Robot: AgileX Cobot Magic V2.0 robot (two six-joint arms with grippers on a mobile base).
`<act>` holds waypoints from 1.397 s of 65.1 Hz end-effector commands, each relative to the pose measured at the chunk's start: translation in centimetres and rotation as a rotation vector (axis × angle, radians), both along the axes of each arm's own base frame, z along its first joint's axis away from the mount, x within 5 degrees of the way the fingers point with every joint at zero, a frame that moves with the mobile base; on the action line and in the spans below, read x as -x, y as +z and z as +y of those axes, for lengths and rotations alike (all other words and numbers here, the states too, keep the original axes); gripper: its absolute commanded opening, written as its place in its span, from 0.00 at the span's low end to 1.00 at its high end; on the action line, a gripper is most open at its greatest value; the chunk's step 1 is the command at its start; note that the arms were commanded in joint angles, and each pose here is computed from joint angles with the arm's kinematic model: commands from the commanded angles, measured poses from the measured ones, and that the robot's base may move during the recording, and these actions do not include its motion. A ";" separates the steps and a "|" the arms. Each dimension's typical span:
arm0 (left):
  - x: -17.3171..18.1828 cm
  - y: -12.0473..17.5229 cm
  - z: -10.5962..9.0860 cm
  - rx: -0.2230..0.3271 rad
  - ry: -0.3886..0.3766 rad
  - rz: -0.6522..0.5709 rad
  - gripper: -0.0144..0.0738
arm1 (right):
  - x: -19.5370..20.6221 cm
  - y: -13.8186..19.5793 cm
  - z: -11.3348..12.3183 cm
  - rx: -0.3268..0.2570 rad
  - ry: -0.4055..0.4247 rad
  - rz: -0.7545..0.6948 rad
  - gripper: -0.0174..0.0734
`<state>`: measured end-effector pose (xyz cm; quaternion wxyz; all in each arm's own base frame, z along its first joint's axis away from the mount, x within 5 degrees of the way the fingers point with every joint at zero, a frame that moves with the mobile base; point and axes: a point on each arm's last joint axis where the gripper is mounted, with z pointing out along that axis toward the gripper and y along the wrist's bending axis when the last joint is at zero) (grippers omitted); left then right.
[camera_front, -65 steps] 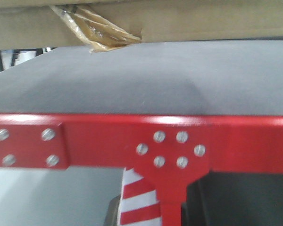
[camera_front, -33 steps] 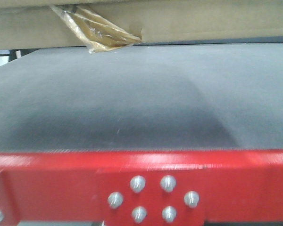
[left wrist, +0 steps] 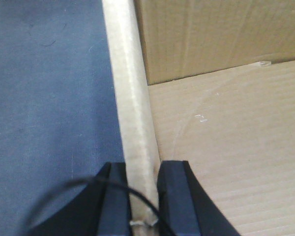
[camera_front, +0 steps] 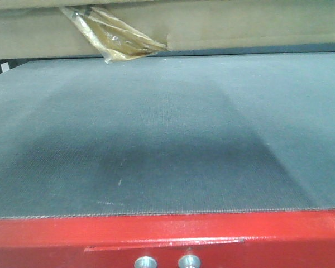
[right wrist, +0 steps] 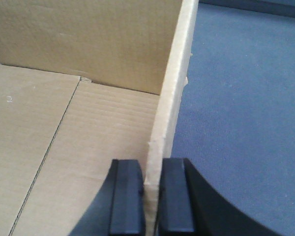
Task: Grab carton from right shelf to conveyor
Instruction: 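Hold the carton while the base drives up to the red conveyor, then lower the carton onto the grey belt and open both grippers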
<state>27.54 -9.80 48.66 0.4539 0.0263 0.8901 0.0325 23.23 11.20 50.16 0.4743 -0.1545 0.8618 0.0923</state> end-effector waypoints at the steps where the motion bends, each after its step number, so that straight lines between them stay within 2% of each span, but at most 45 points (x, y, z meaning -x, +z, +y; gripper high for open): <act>1: 0.2 0.7 0.6 -0.049 0.021 -0.052 0.14 | 0.6 0.8 -0.4 0.001 0.006 -0.054 0.12; 53: 0.2 0.7 0.6 -0.049 0.021 -0.052 0.14 | 0.6 0.8 -0.4 0.001 0.006 -0.054 0.12; 78: -0.1 1.1 0.4 -0.037 -0.001 -0.100 0.14 | 0.6 0.8 -0.4 0.001 0.006 -0.054 0.12; 91: -0.3 1.0 0.3 -0.035 -0.005 -0.098 0.14 | 0.0 0.2 0.0 0.005 0.012 -0.017 0.12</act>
